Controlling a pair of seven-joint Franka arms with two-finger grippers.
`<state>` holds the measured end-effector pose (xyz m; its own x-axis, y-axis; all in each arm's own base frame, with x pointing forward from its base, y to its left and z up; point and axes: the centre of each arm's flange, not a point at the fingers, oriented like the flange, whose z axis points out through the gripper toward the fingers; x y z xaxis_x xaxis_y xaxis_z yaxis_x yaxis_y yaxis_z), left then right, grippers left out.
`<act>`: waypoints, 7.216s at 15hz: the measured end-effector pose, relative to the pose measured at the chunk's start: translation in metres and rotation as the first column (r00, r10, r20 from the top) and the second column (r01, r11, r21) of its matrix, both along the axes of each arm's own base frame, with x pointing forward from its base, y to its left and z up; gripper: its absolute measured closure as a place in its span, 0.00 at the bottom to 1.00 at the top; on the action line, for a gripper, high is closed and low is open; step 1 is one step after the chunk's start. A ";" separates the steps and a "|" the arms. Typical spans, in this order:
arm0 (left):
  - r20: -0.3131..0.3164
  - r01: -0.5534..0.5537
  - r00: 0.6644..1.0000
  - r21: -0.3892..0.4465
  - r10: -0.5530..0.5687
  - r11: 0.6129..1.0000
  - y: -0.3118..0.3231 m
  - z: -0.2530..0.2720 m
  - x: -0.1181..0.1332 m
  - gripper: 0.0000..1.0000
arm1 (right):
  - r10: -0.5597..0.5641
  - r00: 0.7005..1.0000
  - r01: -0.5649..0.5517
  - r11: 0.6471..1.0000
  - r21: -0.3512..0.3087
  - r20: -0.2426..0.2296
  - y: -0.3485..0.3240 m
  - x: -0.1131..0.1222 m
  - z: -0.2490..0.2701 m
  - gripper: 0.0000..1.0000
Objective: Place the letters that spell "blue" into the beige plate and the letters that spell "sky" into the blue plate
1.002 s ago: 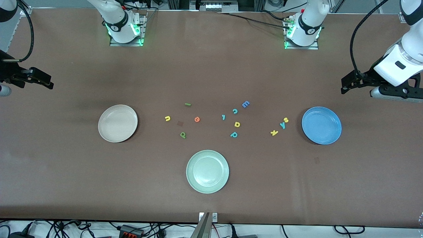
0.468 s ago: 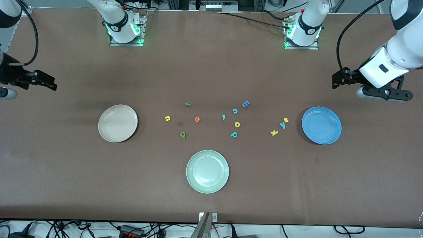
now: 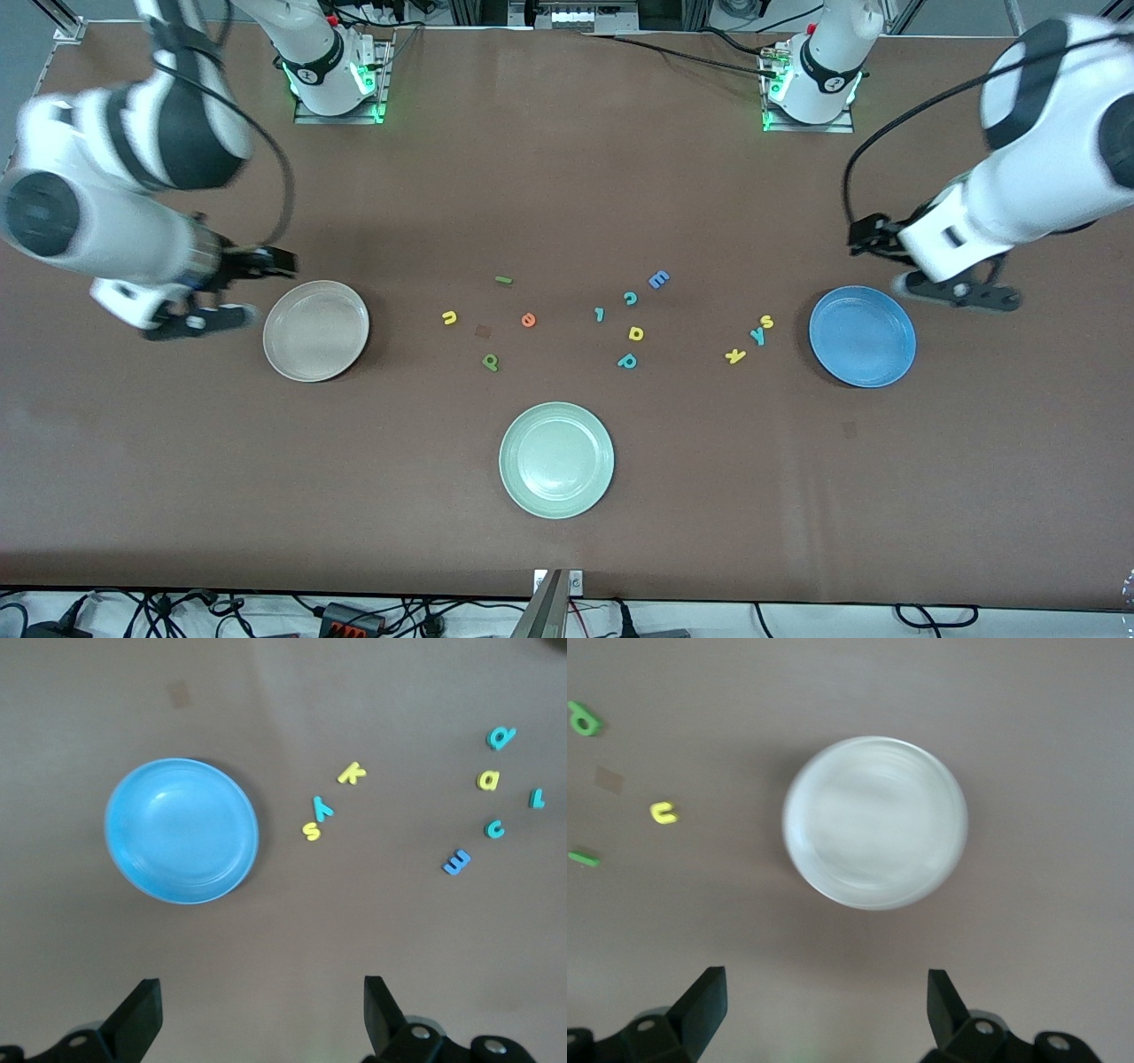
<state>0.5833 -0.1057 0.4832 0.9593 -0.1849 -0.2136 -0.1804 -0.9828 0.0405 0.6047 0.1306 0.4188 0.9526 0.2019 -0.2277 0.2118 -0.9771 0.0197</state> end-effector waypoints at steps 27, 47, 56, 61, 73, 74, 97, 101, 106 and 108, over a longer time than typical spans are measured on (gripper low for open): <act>0.063 0.678 0.735 -0.049 -0.675 0.733 -0.121 -0.315 0.028 0.30 | 0.090 0.989 -0.097 0.994 0.051 0.113 0.182 -0.045 -0.243 0.20; -0.096 0.484 0.870 -0.019 -0.483 0.875 0.058 -0.245 0.047 0.71 | -0.028 0.994 0.024 0.999 0.046 0.102 0.058 0.007 -0.171 0.74; -0.071 0.336 0.940 0.015 -0.334 0.942 -0.007 -0.241 0.038 0.00 | -0.069 0.995 0.072 0.997 0.030 -0.072 -0.058 -0.007 -0.210 0.74; -0.011 0.056 0.998 0.059 -0.055 0.997 -0.074 -0.274 0.024 0.00 | -0.083 0.994 0.086 0.996 0.029 -0.073 -0.068 -0.005 -0.225 0.52; 0.005 0.013 1.000 0.048 -0.014 0.999 -0.079 -0.318 -0.003 0.33 | 0.021 0.998 -0.024 0.998 0.057 0.055 0.057 0.002 -0.141 0.00; 0.005 0.013 1.000 0.047 -0.014 0.999 -0.079 -0.318 -0.003 0.37 | 0.046 0.997 -0.049 0.997 0.060 0.062 0.076 -0.003 -0.143 0.00; -0.170 -0.043 0.983 0.111 0.061 0.993 0.055 -0.267 0.030 0.75 | 0.107 0.991 -0.111 0.993 0.045 0.078 0.191 -0.057 -0.185 0.00; -0.170 -0.017 0.985 0.095 0.033 0.995 0.048 -0.266 0.030 0.47 | 0.010 0.997 -0.012 1.000 0.028 0.077 0.191 -0.058 -0.187 0.00; -0.156 -0.067 0.984 0.100 0.082 0.993 -0.010 -0.259 0.023 0.01 | -0.104 0.993 0.105 0.994 -0.012 0.052 0.190 -0.071 -0.204 0.00; -0.142 -0.179 0.970 0.135 0.198 0.975 -0.048 -0.256 0.014 0.00 | -0.165 0.985 0.166 0.986 -0.026 0.055 0.193 -0.075 -0.209 0.00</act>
<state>0.5976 -0.1533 0.2268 0.9281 0.0319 -0.3709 0.0076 -0.9977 -0.0668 0.5297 0.3238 0.2095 0.9831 0.0344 -0.1800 0.0453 -0.9974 0.0568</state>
